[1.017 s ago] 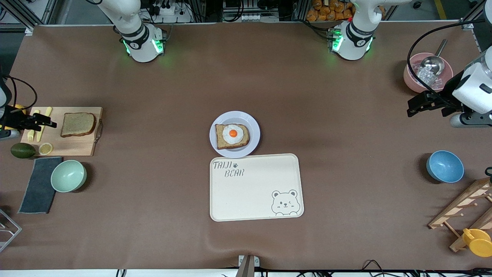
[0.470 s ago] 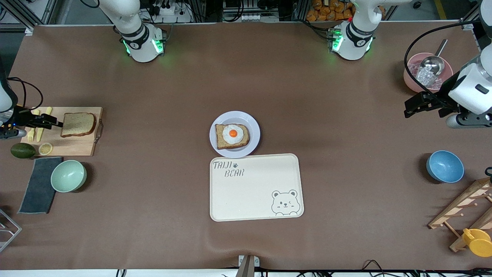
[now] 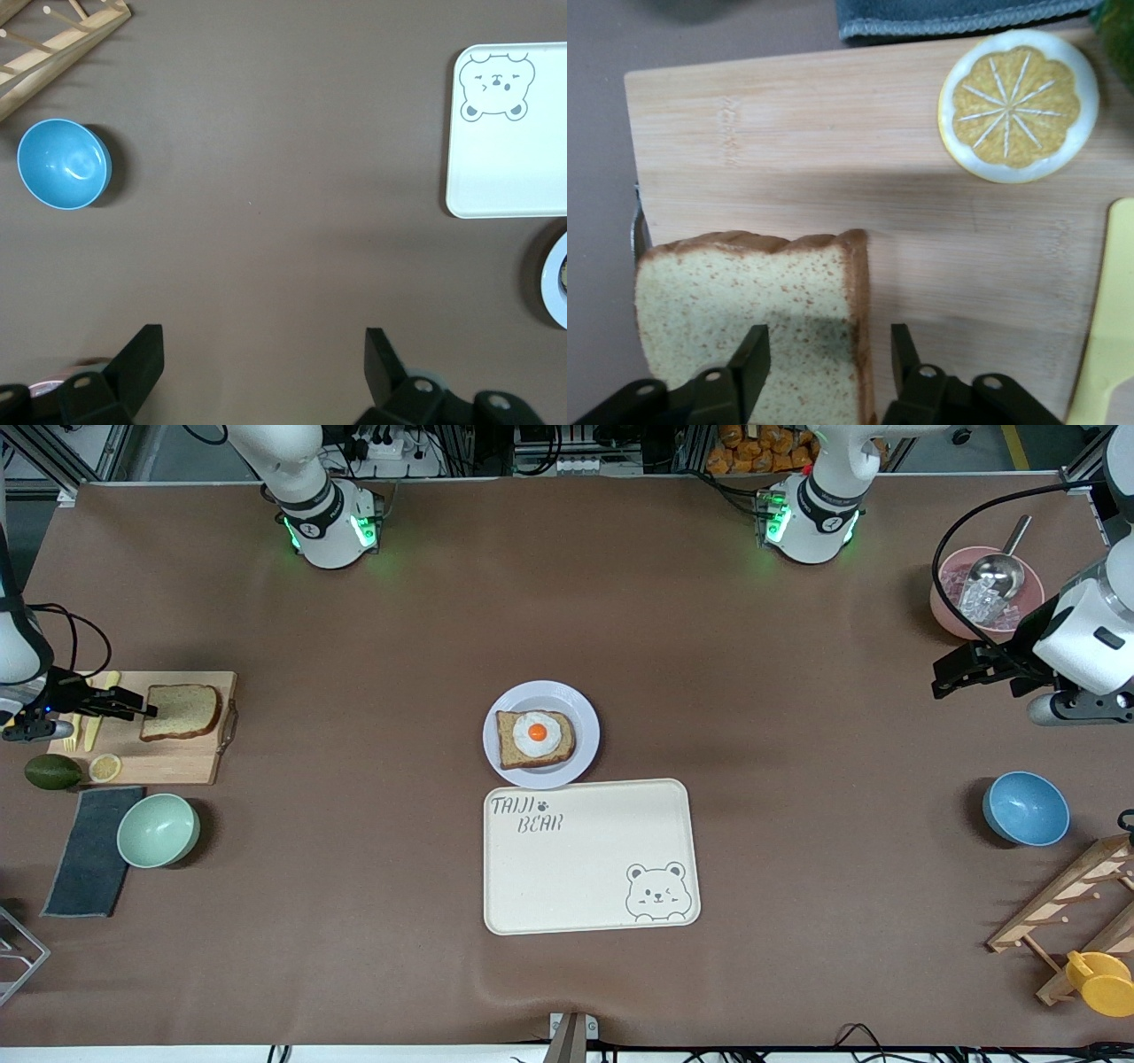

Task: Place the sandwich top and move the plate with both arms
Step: 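Lower the right gripper and grasp the bread slice by its edge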

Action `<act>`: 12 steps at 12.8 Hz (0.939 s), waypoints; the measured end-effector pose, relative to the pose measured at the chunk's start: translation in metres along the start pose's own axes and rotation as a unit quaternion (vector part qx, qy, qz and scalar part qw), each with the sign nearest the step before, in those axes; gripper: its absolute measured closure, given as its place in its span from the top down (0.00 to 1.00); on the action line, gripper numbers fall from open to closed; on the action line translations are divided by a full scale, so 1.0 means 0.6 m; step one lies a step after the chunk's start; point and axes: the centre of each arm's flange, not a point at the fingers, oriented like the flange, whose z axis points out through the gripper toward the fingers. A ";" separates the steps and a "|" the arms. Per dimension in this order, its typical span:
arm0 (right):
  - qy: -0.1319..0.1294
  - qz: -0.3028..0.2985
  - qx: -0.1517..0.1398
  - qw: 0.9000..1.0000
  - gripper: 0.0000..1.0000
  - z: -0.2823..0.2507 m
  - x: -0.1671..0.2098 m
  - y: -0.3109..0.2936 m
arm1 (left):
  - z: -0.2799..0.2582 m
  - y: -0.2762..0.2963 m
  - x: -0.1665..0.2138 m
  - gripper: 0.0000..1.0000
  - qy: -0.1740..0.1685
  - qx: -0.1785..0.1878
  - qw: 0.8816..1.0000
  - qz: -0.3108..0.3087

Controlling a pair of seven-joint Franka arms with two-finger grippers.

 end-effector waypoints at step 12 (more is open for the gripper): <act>0.008 0.015 0.020 1.000 0.43 0.022 -0.017 0.010 | 0.011 0.008 0.012 1.00 0.006 -0.003 1.000 -0.001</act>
